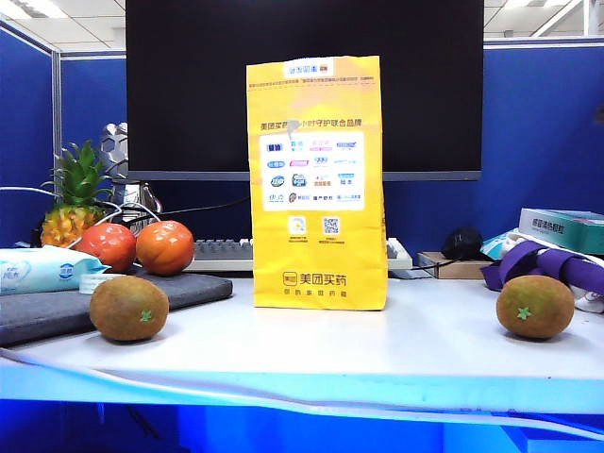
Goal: Pick up the kiwifruit and throw it into the yellow paper bag.
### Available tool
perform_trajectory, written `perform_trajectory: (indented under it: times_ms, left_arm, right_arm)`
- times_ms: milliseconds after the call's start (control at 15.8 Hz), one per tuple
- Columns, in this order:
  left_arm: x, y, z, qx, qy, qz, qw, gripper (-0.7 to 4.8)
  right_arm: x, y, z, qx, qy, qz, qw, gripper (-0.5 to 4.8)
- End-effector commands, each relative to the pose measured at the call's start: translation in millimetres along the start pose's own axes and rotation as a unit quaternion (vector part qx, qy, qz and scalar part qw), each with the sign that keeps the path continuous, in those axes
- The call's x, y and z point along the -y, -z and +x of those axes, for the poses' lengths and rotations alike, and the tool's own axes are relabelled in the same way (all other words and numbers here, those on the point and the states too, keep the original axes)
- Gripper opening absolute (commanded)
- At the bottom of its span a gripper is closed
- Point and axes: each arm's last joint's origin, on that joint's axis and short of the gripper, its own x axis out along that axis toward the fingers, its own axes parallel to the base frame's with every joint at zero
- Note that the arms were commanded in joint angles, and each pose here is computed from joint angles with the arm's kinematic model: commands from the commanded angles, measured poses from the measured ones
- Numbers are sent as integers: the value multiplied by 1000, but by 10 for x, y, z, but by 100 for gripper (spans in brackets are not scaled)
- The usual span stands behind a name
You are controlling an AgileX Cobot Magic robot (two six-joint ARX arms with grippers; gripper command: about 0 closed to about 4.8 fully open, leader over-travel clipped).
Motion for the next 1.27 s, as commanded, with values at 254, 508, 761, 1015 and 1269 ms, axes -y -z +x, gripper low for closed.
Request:
perform_trajectory:
  times_ms: [254, 508, 761, 1015, 1269]
  left_arm:
    - [45, -347, -83, 38, -10, 4, 999, 479]
    - [118, -891, 68, 14, -16, -11, 1000, 479]
    - [200, -1347, 507, -89, 33, 98, 991, 479]
    - [264, -1575, 982, -168, 124, 139, 968, 479]
    - [364, -1551, 1268, -135, 336, 102, 927, 479]
  right_arm:
    - [-16, -81, -2, 50, 1, -12, 999, 479]
    - [-65, -349, -64, 95, 39, -12, 995, 479]
    - [-80, -531, -33, 77, 101, -40, 991, 479]
    - [-86, -632, 304, -41, 131, -47, 989, 479]
    - [-91, -708, 972, -222, 110, -45, 968, 479]
